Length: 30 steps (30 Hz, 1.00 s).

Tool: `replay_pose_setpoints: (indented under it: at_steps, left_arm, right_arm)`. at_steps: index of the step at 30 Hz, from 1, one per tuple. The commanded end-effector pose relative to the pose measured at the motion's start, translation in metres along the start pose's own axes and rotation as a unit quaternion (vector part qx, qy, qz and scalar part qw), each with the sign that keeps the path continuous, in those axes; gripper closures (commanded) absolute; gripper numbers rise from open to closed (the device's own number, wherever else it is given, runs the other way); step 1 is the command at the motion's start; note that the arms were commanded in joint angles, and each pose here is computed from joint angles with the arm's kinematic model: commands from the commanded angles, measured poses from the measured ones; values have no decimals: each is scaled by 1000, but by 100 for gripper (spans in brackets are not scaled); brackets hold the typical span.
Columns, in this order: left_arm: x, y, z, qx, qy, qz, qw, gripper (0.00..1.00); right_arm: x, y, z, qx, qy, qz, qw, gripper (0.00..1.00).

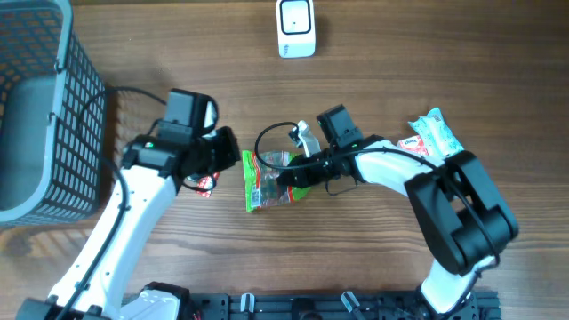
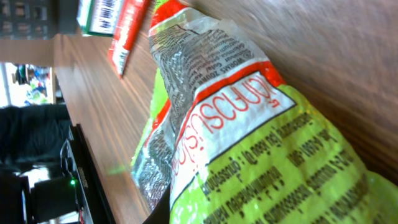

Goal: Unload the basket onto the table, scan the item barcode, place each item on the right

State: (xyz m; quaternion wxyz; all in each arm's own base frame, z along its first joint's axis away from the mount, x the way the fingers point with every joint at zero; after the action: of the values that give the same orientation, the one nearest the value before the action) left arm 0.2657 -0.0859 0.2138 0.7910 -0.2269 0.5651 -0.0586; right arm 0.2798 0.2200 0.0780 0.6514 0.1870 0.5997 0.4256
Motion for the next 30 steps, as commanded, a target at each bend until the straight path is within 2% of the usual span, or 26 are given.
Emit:
replay_pose_setpoints:
  at_steps: [1,7,10,16,18,19,20,30]
  left_arm:
    - [-17,13,10,-13,-29,7,999,92]
    - [-26,40,27,-49,-61,21,997,91]
    - [-32,51,35,-57,-80,26,995,87]
    - [-55,72,58,-72,-142,73,985,76]
    - [-56,78,59,-81,-148,83,982,42]
    - [-57,79,59,-82,-149,87,982,8]
    - [-57,79,59,-82,-150,90,981,0]
    - [-57,79,59,-83,-149,91,981,0]
  right_arm:
    - [-36,50,23,-145,-62,17,987,96]
    - [-76,79,12,-254,-87,-48,962,96]
    - [-92,86,9,-261,-97,-93,956,96]
    - [-133,126,29,-281,-95,-155,942,96]
    - [-153,146,36,-283,-104,-170,938,96]
    - [-158,152,37,-285,-107,-170,937,96]
    - [-160,155,38,-285,-109,-170,937,96]
    - [-161,155,33,-275,-93,-170,942,96]
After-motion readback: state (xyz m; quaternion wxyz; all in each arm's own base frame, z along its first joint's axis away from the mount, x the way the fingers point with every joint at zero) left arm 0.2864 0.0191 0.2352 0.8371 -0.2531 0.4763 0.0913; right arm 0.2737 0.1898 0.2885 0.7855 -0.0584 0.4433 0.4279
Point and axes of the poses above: each gripper's point midway between its finger pads, its own x axis out along the fingers, its own y axis along the line the jaws close on, z = x × y, the point moved 9 cm from there along -x, back along the fingers, and after that the axes turned 3 degrees about x, right-handed, at the moved point
